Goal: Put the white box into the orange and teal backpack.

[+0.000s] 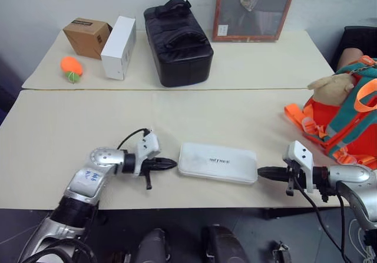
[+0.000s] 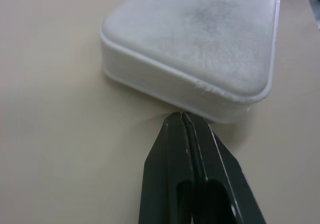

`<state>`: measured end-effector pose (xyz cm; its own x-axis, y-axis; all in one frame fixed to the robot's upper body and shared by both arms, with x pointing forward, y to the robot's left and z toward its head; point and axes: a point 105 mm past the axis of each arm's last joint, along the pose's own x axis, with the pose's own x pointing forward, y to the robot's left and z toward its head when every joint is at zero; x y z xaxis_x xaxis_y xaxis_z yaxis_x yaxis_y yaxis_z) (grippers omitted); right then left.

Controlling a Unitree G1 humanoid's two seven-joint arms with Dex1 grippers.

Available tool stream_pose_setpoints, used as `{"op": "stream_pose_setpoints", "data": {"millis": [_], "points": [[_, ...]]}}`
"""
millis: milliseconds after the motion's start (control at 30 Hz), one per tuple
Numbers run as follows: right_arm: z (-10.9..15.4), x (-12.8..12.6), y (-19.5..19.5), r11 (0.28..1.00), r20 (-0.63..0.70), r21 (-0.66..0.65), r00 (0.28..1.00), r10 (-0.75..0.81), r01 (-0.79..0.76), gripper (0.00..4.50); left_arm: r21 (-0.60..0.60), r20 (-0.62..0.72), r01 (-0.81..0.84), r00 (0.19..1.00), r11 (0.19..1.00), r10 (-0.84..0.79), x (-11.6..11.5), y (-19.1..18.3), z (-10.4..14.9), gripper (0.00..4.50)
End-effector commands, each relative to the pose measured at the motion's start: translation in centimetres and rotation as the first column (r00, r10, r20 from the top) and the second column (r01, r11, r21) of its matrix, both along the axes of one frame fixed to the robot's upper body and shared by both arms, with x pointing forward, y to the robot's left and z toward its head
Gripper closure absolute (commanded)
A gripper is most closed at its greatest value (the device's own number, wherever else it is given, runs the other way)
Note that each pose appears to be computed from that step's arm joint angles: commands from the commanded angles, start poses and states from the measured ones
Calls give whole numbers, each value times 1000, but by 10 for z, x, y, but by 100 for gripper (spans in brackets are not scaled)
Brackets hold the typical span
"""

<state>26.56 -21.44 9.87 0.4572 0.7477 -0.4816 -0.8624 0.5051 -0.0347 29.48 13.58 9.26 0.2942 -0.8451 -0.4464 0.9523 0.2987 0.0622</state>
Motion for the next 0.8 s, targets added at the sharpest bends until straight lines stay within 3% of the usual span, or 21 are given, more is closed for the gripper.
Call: {"op": "stream_pose_setpoints", "data": {"millis": [33,133,267,367,500,600,800], "points": [[7,5,-1,1000,40,-4,999,9,-9,450,37,-23,-46,999,998,47,-2,29,3,409],[7,8,-2,1000,46,-12,999,16,-15,450,-54,-98,-116,989,992,110,5,35,18,329],[7,12,-2,999,57,-34,998,38,-36,450,-183,-329,-201,935,962,133,11,32,33,212],[7,14,-2,997,64,-56,996,58,-55,450,-181,-504,-183,861,966,68,-2,33,31,118],[6,16,-3,995,68,-70,995,71,-66,450,-182,-594,-206,802,961,60,-2,32,29,3],[6,17,-3,995,70,-71,995,74,-69,450,-198,-660,-269,748,943,75,7,25,28,3],[3,14,-5,994,66,-84,995,78,-72,450,-142,-695,-230,716,963,68,10,3,15,3]]}}
